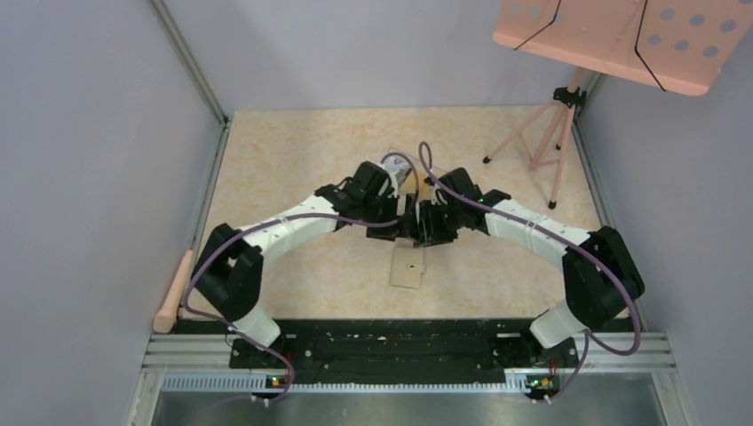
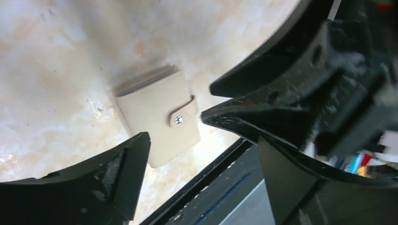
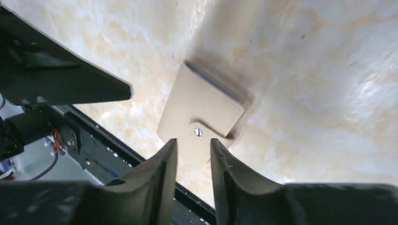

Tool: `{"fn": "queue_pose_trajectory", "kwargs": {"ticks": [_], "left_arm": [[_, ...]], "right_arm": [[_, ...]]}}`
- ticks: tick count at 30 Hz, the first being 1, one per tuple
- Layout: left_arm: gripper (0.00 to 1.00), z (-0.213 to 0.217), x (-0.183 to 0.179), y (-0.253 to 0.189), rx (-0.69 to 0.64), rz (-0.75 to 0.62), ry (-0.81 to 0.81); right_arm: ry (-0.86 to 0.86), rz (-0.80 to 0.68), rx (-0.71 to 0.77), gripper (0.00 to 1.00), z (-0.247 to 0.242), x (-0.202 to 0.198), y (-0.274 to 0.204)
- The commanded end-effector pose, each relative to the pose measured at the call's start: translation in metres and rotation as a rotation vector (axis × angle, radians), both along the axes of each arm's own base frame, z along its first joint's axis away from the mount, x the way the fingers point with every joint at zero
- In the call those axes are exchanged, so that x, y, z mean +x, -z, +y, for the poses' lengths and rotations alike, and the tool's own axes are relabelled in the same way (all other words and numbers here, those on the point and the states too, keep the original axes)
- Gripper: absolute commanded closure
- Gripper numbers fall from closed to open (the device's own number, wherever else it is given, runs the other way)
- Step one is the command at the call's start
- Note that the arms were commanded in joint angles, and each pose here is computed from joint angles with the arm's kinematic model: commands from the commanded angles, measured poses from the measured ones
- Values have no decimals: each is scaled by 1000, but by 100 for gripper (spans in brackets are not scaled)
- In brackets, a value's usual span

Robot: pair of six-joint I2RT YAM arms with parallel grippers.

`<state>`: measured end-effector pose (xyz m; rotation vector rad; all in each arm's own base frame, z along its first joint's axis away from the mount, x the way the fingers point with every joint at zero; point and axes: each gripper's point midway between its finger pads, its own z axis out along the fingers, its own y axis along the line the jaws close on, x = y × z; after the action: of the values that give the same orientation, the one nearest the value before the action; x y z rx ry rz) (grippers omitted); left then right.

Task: Put the credit cards into the card holder
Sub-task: Close the card holder at the center of the board, then reset both arms

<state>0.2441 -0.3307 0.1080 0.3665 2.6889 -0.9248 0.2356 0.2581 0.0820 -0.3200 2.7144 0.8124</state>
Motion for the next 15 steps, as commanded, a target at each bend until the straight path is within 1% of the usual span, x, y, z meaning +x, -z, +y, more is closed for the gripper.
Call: {"fn": "queue_pose_trajectory", "kwargs": {"ticks": [1, 2, 6, 9, 12, 15], "left_arm": [[2, -7, 26, -71, -301, -130, -50], [1, -1, 29, -74, -339, -127, -70], [1, 29, 42, -89, -485, -146, -168], [1, 57, 53, -92, -561, -154, -259], [1, 88, 63, -87, -628, -143, -359], [1, 113, 72, -88, -696, -149, -433]], "right_arm": [[44, -125, 100, 61, 12, 26, -53], [54, -130, 111, 55, 11, 28, -57], [110, -148, 175, 38, 3, 42, -74], [159, -149, 230, 29, -7, 53, -84], [186, -151, 297, 15, -16, 62, -92], [203, -186, 328, 9, -22, 70, -104]]}}
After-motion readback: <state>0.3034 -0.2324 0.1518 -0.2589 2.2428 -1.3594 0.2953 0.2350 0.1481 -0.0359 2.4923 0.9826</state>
